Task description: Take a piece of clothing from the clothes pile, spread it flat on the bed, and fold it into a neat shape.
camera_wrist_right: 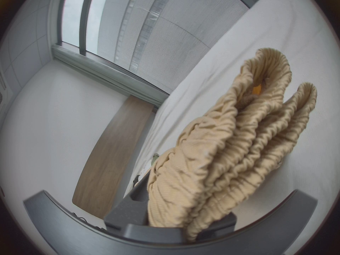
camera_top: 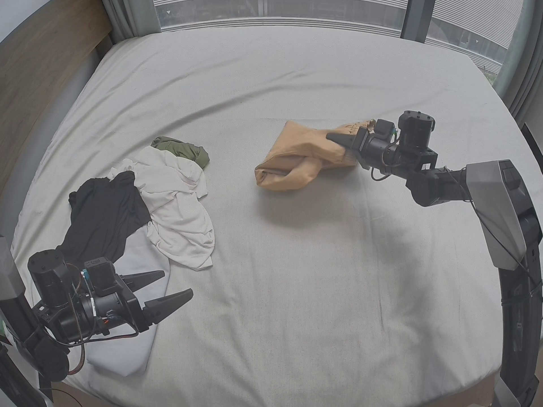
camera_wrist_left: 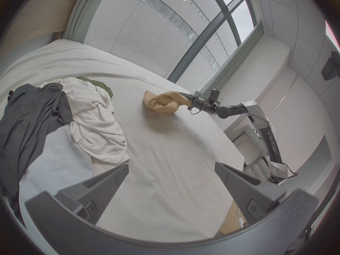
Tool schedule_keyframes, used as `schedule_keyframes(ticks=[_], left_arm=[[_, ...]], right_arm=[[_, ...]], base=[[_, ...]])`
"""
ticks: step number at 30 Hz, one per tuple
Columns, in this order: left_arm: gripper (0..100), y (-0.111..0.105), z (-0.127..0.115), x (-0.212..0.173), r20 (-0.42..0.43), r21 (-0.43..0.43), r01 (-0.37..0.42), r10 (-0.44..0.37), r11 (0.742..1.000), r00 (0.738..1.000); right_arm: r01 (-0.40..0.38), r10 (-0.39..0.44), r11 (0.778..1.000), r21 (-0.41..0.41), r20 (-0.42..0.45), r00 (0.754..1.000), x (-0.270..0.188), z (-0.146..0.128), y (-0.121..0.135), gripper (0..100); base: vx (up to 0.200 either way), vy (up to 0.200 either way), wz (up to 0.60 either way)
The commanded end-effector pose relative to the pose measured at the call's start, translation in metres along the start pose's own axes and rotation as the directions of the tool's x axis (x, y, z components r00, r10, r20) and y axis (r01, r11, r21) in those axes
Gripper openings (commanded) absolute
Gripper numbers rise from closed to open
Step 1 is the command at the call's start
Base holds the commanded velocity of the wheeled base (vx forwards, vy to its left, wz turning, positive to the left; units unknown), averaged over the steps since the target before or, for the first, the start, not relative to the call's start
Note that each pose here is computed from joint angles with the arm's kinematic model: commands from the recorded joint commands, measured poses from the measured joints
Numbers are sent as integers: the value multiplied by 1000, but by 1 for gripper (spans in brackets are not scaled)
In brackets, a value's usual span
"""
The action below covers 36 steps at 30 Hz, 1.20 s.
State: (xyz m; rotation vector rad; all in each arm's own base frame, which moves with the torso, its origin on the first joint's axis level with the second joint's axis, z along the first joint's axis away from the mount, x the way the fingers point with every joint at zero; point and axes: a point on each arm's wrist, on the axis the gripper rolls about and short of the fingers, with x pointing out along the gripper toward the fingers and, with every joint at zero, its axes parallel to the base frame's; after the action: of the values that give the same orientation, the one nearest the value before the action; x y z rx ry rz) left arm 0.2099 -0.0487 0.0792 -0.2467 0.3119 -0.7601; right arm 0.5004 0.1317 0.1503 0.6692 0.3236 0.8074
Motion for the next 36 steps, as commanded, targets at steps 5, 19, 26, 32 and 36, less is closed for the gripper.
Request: schedule_keyframes(ticks=[5, 19, 26, 32, 36], left_arm=[[100, 0, 1, 1, 3, 2, 3, -3, 1000, 1000], [100, -2, 2, 4, 8, 1, 16, -16, 1000, 1000], [100, -12, 10, 3, 39, -17, 50, -49, 999, 998], [100, -47, 33, -11, 148, -39, 154, -147, 987, 978], [100, -58, 38, -25, 193, -48, 176, -163, 983, 968]], right_arm=[[81, -81, 997, -5, -80, 994, -23, -39, -24, 0], [102, -101, 995, 6, -108, 989, -46, -58, -12, 100], [192, -197, 980, -48, -171, 965, -105, -80, 7, 100], [165, -175, 980, -110, -89, 980, -162, -91, 42, 100], [141, -148, 980, -143, -43, 988, -195, -88, 78, 100]], base=[[0, 0, 0], [0, 0, 0], [0, 0, 0], [0, 0, 0], [0, 0, 0]])
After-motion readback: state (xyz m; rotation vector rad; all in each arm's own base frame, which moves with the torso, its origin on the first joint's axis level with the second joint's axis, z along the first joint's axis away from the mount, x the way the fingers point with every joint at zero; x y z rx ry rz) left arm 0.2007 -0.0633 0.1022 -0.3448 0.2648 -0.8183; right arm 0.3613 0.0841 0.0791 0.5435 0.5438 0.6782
